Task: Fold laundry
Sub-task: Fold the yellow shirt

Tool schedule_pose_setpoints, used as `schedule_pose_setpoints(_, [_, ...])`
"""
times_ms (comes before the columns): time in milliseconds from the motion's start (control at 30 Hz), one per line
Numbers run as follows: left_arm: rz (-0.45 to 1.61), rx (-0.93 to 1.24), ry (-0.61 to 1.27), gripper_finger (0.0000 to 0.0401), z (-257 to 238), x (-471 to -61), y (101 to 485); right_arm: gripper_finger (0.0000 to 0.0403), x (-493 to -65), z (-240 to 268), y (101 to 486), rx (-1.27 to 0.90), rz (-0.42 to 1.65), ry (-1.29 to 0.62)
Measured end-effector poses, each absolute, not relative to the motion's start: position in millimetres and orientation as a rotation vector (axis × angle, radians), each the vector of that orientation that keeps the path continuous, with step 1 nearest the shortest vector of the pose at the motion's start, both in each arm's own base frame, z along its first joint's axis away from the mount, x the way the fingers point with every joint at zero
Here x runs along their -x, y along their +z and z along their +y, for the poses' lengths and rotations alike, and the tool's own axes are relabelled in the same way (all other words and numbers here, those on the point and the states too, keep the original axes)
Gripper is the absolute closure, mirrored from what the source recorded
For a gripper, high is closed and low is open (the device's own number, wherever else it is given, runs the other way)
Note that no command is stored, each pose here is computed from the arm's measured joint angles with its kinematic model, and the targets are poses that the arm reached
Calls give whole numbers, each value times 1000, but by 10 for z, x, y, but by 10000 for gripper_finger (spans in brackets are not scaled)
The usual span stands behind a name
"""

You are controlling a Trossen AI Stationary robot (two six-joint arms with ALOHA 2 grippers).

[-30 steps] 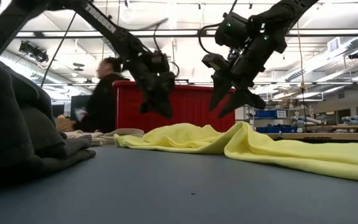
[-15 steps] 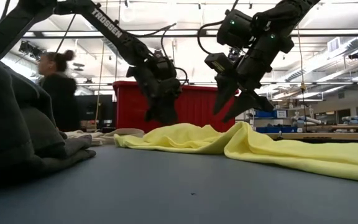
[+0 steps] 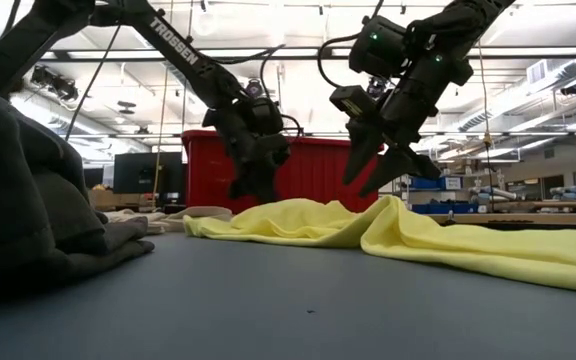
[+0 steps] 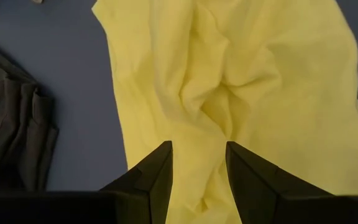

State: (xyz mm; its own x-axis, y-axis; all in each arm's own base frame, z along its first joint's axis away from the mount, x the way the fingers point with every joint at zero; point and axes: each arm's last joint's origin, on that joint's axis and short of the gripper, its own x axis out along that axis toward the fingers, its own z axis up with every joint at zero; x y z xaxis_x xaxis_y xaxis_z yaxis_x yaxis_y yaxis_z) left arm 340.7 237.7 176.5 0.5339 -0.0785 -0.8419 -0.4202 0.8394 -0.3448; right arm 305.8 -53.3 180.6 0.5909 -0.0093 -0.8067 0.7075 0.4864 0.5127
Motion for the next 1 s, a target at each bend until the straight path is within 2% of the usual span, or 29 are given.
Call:
schedule_pose_setpoints(100, [1007,532,190,397,2342,-3373,1848,248,-3056,-537,1805,-969,836,-518])
schedule_pose_setpoints(233, [1024,445,115,399,2190,-3255,2159,248,-3053,-566,1805,-949,811,-570])
schedule_pose_setpoints(367, [1004,385,36,399,1992,-3164,2467,248,-3087,-691,1848,-940,727,-563])
schedule_pose_setpoints(467, [998,363,-32,400,1817,-3180,2550,249,-3108,-785,1880,-946,667,-554])
schedule_pose_setpoints(667, [1103,401,-93,400,1474,-3209,2247,259,-3093,-851,1835,-895,630,-547])
schedule_pose_setpoints(867, [1229,418,8,401,1301,-3145,1977,263,-3047,-819,1714,-873,613,-457])
schedule_pose_setpoints(1000, [1301,427,57,401,1292,-3080,1954,263,-3057,-804,1685,-737,634,-373])
